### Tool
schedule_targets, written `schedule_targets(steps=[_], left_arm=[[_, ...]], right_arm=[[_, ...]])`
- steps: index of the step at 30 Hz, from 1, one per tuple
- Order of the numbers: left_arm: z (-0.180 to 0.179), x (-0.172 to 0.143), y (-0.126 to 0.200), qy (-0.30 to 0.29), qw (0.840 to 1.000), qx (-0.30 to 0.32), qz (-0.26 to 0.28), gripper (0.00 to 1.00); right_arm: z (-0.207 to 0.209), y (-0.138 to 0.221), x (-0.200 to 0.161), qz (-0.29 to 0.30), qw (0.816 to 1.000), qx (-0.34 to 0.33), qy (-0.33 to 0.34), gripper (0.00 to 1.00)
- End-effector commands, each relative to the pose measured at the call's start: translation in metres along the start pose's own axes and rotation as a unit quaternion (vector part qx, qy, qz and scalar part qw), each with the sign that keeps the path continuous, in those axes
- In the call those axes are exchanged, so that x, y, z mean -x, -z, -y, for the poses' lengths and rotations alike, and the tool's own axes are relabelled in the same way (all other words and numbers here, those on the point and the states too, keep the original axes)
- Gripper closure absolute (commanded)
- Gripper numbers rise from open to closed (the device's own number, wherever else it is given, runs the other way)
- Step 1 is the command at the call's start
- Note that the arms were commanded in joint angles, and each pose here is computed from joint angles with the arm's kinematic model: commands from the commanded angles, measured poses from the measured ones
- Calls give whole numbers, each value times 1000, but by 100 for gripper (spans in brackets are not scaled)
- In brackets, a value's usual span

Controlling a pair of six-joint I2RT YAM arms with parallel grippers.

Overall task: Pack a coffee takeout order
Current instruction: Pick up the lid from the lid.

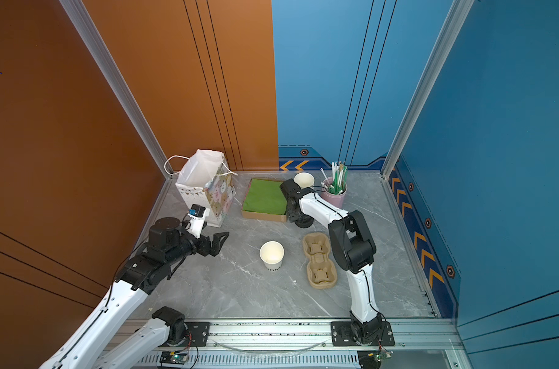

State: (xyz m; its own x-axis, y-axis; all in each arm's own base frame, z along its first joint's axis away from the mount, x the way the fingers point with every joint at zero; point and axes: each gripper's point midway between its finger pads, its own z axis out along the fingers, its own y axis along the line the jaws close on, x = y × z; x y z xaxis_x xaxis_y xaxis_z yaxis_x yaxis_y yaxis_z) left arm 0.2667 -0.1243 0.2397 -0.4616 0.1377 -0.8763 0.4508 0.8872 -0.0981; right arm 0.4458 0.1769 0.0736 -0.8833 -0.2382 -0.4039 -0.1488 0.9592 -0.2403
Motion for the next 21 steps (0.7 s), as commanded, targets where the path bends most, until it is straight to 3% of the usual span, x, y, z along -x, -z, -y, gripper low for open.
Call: schedule_targets(steps=[1, 21], left_arm=[[-5, -8, 0, 11, 1000, 9, -9, 2], [-5, -9, 0, 12, 1000, 8, -10, 2]], right_arm=[[2, -3, -2, -7, 1000, 1, 1, 26], [19, 43, 20, 45, 999, 5, -22, 27]])
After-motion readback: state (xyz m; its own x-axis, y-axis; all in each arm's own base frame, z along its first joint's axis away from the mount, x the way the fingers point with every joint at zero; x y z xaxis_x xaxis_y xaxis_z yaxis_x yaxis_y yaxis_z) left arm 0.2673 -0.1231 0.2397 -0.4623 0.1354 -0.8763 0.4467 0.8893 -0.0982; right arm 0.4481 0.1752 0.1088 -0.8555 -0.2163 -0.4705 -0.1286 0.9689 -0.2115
